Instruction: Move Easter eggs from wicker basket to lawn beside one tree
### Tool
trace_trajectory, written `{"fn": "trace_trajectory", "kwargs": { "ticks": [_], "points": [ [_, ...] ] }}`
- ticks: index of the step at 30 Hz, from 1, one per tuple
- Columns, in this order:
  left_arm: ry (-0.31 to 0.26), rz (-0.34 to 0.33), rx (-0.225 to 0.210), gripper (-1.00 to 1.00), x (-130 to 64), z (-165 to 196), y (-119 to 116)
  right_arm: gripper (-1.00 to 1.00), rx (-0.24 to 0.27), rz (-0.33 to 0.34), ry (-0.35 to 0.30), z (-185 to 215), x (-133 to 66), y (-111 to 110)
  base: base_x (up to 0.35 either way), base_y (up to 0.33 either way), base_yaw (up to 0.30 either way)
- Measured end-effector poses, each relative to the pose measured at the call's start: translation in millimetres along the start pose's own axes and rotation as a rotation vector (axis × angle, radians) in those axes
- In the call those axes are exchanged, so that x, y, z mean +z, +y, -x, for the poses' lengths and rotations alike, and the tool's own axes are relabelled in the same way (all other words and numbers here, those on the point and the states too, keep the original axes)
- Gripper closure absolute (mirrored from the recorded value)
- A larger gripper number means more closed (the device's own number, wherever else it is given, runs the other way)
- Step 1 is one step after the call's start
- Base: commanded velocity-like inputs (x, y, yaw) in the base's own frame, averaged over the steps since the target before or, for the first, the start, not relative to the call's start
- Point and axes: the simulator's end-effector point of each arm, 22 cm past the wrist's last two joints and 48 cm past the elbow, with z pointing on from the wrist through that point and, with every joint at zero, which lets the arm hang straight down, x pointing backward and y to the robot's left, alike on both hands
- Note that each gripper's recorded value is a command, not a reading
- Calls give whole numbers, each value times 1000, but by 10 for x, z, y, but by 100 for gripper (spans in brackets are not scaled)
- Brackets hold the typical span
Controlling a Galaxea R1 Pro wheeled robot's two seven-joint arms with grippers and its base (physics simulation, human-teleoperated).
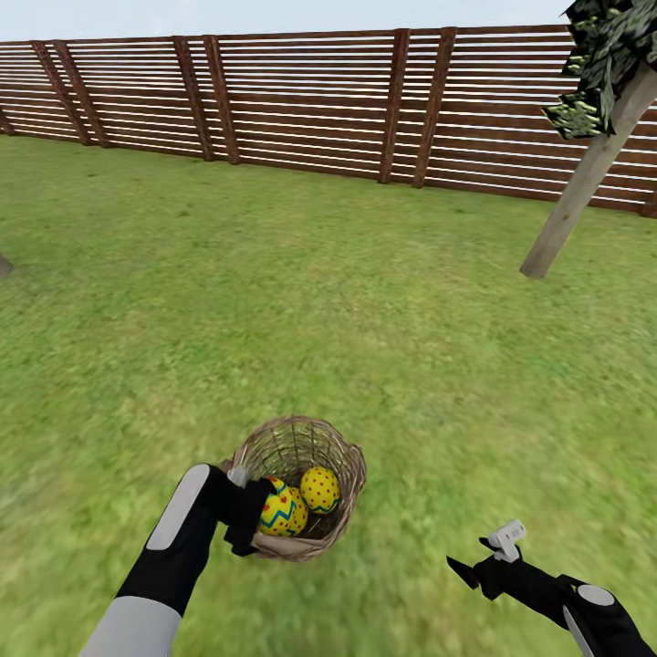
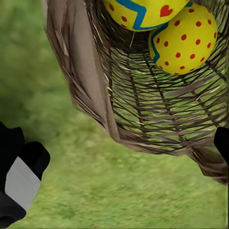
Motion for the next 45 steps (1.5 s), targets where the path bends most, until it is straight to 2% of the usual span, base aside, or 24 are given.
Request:
{"fn": "trace_trajectory", "kwargs": {
  "ticks": [6,12,20,45],
  "points": [
    [-5,-6,-53,-100,-19,122,18,-100,0,1,1,-2,1,3,0,0,0],
    [-7,52,-58,-100,-35,141,143,-100,0,0,1,-2,1,0,0,0,0],
    [-4,109,-48,-100,-79,115,122,-100,0,0,1,-43,43,-12,0,0,0],
    [13,116,-45,-100,458,127,232,-100,-6,5,-2,-429,428,-102,0,0,0]
  ]
}}
